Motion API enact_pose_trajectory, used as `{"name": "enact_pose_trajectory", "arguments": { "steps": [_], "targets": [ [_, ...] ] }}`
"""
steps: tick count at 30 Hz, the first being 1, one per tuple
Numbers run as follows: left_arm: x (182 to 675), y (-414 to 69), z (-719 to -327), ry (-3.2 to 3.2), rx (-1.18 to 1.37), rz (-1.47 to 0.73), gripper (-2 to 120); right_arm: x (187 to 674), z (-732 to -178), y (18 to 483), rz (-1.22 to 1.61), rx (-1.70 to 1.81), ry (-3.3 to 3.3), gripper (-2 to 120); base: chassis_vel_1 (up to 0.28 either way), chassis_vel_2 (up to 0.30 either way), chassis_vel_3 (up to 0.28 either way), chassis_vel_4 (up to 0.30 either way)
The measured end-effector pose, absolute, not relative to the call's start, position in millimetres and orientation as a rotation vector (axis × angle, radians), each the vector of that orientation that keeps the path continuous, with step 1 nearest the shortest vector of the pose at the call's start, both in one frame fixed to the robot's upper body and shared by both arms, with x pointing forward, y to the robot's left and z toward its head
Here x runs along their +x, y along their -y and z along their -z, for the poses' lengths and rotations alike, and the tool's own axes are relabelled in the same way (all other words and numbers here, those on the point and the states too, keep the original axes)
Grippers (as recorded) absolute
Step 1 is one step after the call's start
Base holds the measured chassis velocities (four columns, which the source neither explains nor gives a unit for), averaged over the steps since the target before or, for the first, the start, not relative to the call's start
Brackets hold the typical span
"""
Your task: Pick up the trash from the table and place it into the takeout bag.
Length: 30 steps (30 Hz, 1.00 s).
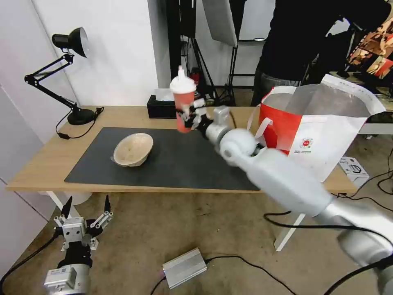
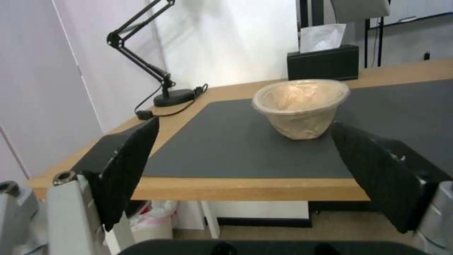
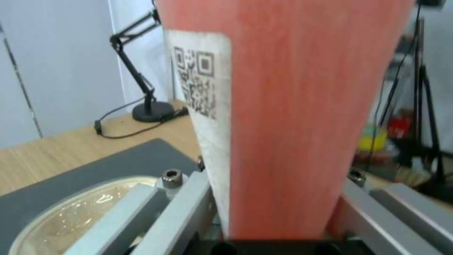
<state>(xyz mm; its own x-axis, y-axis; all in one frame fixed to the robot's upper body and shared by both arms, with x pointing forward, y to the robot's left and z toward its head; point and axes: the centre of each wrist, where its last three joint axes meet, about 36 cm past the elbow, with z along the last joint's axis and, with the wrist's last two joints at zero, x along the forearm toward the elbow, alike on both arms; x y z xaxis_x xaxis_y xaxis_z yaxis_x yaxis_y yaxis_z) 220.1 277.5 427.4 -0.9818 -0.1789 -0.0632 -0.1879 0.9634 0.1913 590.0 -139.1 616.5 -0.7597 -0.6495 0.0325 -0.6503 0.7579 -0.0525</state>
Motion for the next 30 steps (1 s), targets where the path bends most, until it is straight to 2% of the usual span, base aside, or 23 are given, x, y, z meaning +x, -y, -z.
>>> {"name": "enact_pose_trajectory", "arguments": {
  "steps": [13,20,23,30],
  "targets": [
    [220,-274,-431,-3.060,-0.267,-0.301,98,592,-733,242,-0.369,1.131,2.985,9,0.000,0.000,0.000,0.000],
    [221,-271,-430,-3.062,-0.252,-0.289,98,593,-767,287,-0.513,1.117,2.974,9,0.000,0.000,0.000,0.000],
    [222,-270,-430,-3.062,-0.245,-0.286,98,595,-786,320,-0.622,1.068,2.957,9,0.000,0.000,0.000,0.000],
    [223,-270,-430,-3.062,-0.234,-0.285,98,595,-798,372,-0.742,0.968,2.934,9,0.000,0.000,0.000,0.000]
  ]
}}
